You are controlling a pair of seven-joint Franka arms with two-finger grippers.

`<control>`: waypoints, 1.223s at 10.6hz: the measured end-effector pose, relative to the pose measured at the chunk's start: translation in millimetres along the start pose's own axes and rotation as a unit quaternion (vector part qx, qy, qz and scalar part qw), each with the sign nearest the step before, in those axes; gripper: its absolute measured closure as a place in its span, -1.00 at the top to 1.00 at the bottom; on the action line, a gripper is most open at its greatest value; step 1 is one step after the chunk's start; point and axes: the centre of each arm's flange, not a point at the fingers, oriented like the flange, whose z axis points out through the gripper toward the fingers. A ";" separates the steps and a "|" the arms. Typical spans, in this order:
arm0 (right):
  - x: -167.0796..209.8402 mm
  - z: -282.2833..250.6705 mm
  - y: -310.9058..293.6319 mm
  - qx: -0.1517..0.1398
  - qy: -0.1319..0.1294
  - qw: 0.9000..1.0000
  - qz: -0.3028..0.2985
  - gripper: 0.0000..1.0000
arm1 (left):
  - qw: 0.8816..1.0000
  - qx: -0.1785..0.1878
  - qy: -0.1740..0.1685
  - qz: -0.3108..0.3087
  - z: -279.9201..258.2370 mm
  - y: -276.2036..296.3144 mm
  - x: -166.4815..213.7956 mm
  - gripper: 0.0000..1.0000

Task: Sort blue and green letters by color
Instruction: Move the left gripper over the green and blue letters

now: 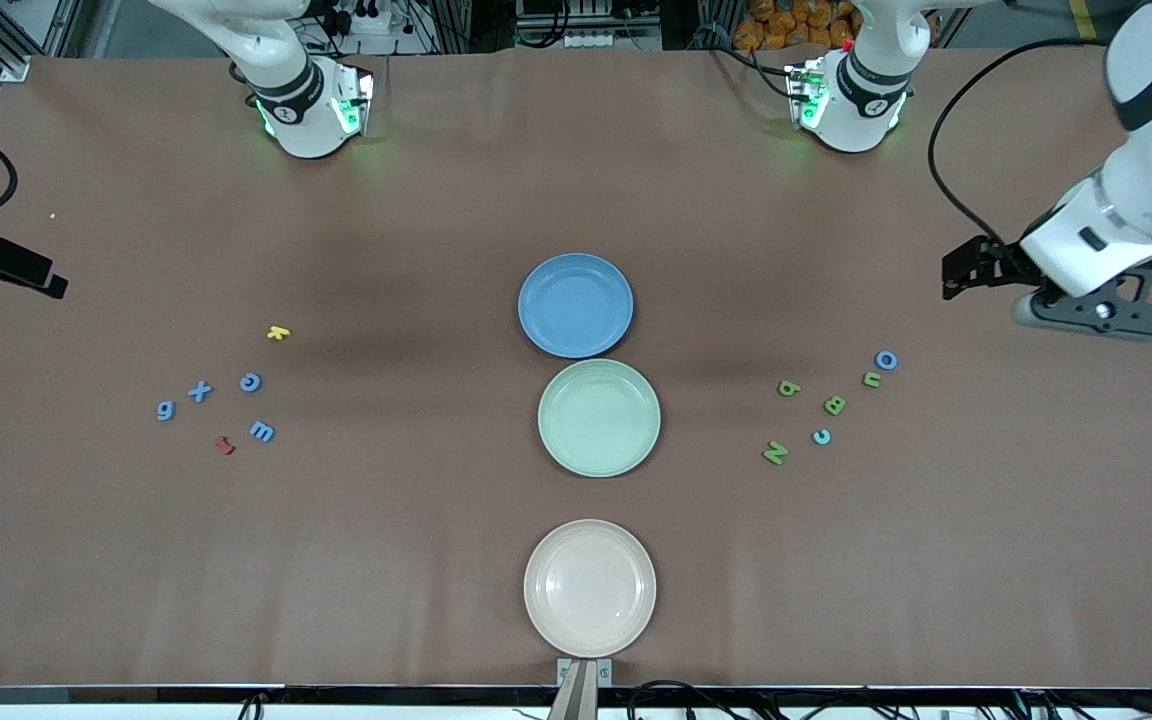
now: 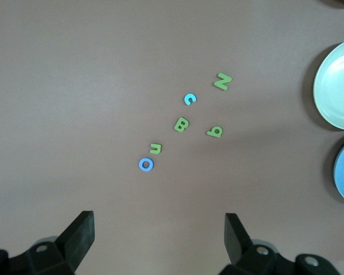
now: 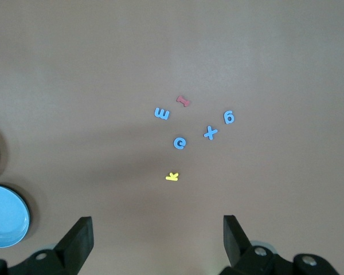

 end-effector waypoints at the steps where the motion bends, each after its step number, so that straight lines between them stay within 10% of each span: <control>1: 0.4 0.8 0.0 0.000 -0.001 1.000 0.000 1.00 | 1.000 0.000 -0.001 0.017 16.3 2.7 1.4 1.00; 13: 8.5 10.3 -4.5 0.000 -0.001 1.000 -0.004 1.00 | 0.988 -0.011 0.001 0.155 204.8 7.4 3.8 1.00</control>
